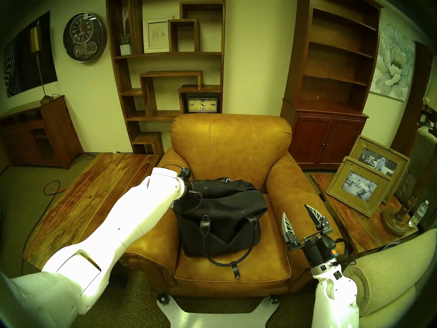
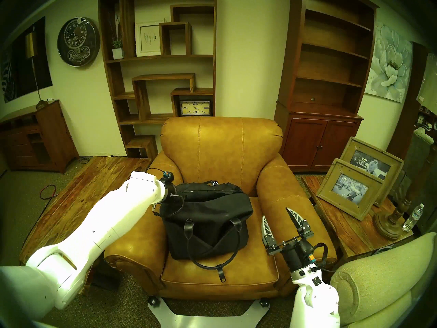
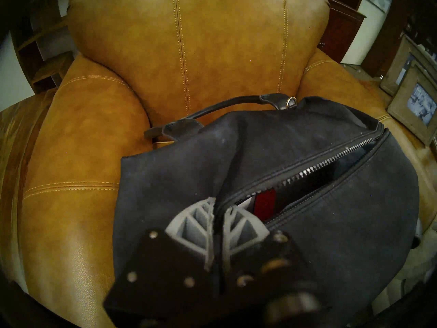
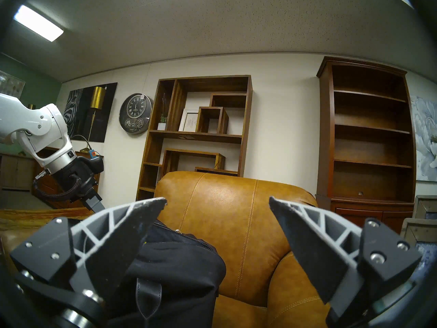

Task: Open a bag with a zipper

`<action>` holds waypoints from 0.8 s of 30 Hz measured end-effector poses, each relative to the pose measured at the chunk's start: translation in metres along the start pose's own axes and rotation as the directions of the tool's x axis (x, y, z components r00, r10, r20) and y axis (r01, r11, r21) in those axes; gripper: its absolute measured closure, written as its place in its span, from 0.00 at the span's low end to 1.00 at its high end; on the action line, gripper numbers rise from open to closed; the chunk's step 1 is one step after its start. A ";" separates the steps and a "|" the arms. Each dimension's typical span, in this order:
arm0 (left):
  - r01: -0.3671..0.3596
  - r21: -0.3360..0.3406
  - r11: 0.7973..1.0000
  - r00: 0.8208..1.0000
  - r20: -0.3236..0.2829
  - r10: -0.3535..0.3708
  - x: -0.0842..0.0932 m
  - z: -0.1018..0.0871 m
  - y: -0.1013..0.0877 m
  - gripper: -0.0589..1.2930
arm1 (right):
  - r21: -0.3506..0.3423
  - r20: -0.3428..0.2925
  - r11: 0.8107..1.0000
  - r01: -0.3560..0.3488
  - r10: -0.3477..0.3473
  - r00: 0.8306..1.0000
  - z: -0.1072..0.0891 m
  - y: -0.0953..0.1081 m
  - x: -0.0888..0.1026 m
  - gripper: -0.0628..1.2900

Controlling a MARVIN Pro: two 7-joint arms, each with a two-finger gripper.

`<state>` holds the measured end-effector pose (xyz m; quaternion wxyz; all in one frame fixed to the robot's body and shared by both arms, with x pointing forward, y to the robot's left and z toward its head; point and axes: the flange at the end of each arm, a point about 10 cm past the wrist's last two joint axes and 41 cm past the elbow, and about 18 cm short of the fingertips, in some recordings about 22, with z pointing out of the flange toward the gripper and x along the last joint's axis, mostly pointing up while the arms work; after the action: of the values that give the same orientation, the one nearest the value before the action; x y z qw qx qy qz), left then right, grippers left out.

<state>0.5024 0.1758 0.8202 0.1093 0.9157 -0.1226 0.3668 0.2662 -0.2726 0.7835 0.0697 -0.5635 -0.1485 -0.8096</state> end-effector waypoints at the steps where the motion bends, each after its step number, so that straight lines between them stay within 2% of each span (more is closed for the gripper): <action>1: 0.004 -0.007 1.000 1.000 -0.002 -0.004 -0.002 -0.002 -0.001 0.93 | 0.000 0.000 1.000 0.000 0.000 1.000 0.000 0.000 0.000 0.05; 13: 0.026 -0.058 0.998 1.000 0.014 -0.025 -0.018 -0.011 -0.007 0.93 | 0.000 0.000 1.000 0.000 0.000 1.000 0.000 0.000 0.000 0.05; 24: 0.026 -0.077 0.997 1.000 0.012 -0.025 -0.015 -0.016 -0.009 0.93 | 0.000 0.000 1.000 0.000 0.000 1.000 0.000 0.000 0.000 0.05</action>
<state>0.4843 0.1909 0.8195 0.1484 0.9142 -0.1256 0.3555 0.2662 -0.2726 0.7835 0.0697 -0.5635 -0.1486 -0.8096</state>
